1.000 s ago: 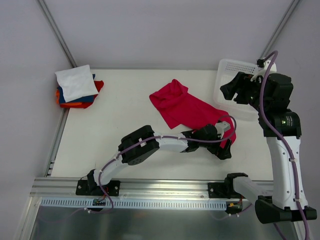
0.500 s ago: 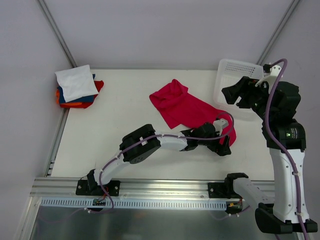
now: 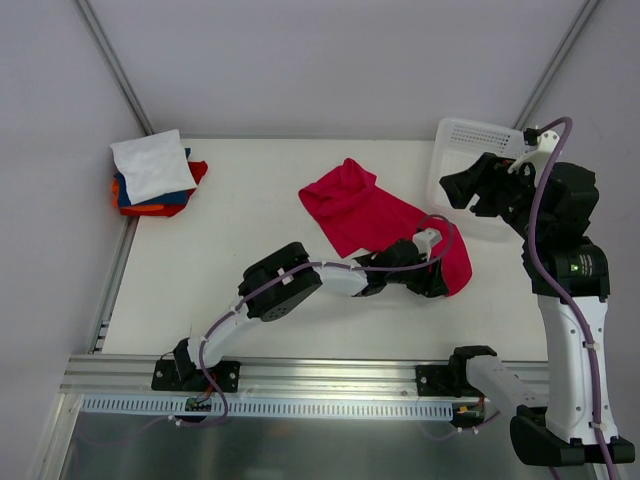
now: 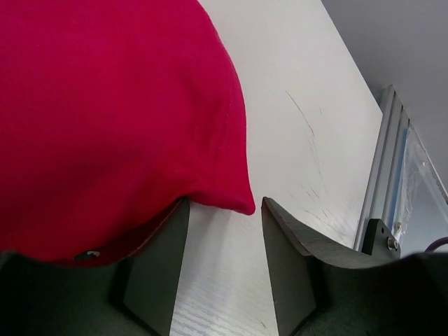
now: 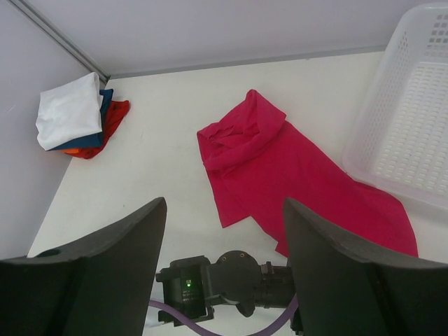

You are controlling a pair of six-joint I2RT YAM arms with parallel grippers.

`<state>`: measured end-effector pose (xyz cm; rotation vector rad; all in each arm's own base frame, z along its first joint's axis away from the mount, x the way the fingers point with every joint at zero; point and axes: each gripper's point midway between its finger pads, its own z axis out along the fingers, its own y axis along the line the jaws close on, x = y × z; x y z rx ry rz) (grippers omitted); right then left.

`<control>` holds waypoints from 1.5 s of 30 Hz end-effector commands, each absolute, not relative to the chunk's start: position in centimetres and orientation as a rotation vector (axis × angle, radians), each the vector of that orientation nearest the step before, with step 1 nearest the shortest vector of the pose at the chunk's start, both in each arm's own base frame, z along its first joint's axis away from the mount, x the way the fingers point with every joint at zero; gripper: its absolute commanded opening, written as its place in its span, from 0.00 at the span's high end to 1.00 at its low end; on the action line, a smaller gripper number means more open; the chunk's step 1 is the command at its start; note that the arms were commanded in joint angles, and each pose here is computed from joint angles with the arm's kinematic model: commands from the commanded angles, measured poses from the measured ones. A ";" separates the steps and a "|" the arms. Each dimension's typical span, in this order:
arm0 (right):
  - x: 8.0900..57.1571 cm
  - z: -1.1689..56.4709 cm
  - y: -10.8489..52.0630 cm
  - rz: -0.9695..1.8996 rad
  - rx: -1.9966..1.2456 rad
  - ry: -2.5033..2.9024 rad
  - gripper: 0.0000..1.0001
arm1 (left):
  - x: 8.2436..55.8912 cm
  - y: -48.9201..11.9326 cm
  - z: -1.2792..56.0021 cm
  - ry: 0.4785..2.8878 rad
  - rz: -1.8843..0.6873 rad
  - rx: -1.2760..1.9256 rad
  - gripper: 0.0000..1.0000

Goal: Fold and stack the t-shirts
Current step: Flatten the tshirt out

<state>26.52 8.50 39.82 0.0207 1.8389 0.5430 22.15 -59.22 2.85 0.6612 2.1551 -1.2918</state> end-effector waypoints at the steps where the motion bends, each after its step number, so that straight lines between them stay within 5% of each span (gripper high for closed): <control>1: 26.8 41.0 8.6 0.555 0.003 1.786 0.29 | 21.0 -55.2 -6.1 2.420 -1.099 0.659 0.53; 14: 26.7 41.1 8.4 0.537 0.001 1.780 0.28 | 20.8 -55.5 -7.8 2.485 -1.087 0.630 0.67; 22: 26.8 40.8 8.3 0.532 0.005 1.785 0.28 | 20.5 -55.0 -8.3 2.513 -1.083 0.619 1.00; 30: 27.2 39.4 8.0 0.509 0.007 1.814 0.28 | 18.9 -50.9 -7.3 2.577 -1.011 0.563 1.00; 45: 29.9 34.4 7.2 0.431 0.019 1.914 0.28 | 14.1 -30.2 -0.1 2.650 -0.615 0.075 1.00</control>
